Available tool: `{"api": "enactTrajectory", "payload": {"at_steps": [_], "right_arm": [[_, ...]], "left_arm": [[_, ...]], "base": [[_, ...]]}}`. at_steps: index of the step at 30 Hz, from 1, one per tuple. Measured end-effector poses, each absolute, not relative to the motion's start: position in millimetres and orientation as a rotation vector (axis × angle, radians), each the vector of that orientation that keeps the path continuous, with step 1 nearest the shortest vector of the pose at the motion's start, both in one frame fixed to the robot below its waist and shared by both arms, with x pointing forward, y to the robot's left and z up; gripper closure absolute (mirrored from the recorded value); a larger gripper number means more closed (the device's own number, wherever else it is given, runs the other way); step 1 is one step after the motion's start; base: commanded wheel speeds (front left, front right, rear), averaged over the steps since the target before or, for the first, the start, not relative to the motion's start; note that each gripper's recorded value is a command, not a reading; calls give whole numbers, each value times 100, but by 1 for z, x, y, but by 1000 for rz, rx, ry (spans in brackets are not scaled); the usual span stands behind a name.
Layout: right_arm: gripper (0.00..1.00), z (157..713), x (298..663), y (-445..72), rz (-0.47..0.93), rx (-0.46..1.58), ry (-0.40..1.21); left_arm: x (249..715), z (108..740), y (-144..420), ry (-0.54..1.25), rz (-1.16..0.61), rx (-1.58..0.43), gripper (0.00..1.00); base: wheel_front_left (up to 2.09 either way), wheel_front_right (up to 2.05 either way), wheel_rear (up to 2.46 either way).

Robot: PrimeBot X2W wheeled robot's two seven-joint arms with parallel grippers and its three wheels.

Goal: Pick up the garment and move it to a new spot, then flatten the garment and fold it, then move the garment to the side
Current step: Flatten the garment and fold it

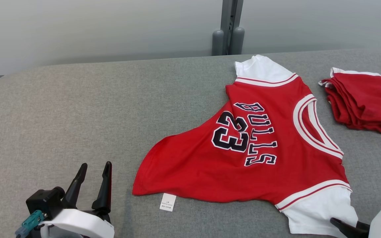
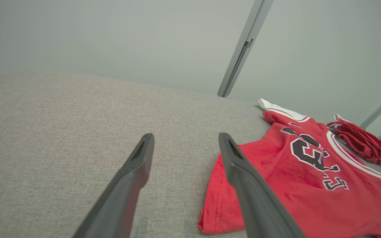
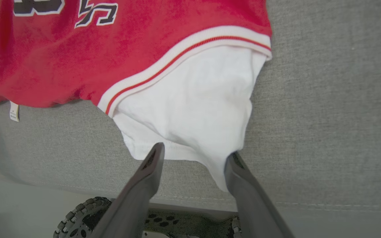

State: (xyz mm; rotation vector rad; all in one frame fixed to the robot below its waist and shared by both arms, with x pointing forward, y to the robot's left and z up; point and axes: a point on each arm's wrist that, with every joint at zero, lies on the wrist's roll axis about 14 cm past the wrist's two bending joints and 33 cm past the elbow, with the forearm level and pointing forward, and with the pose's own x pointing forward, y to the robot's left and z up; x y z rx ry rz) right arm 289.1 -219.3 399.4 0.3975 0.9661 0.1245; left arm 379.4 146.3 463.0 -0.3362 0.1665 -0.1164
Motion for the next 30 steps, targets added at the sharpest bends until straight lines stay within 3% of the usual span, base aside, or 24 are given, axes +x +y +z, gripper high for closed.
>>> {"api": "enactTrajectory", "payload": {"at_steps": [8, 21, 30], "right_arm": [[0, 439, 317, -218, 151, 427, 781], [0, 544, 374, -216, 135, 397, 212], [0, 561, 392, -183, 158, 407, -18]], "left_arm": [[376, 469, 156, 145, -96, -332, 0], [377, 497, 179, 43, -45, -301, 0], [376, 519, 178, -44, -39, -317, 0]], "base": [[0, 0, 0], [0, 0, 0], [0, 0, 0]]}}
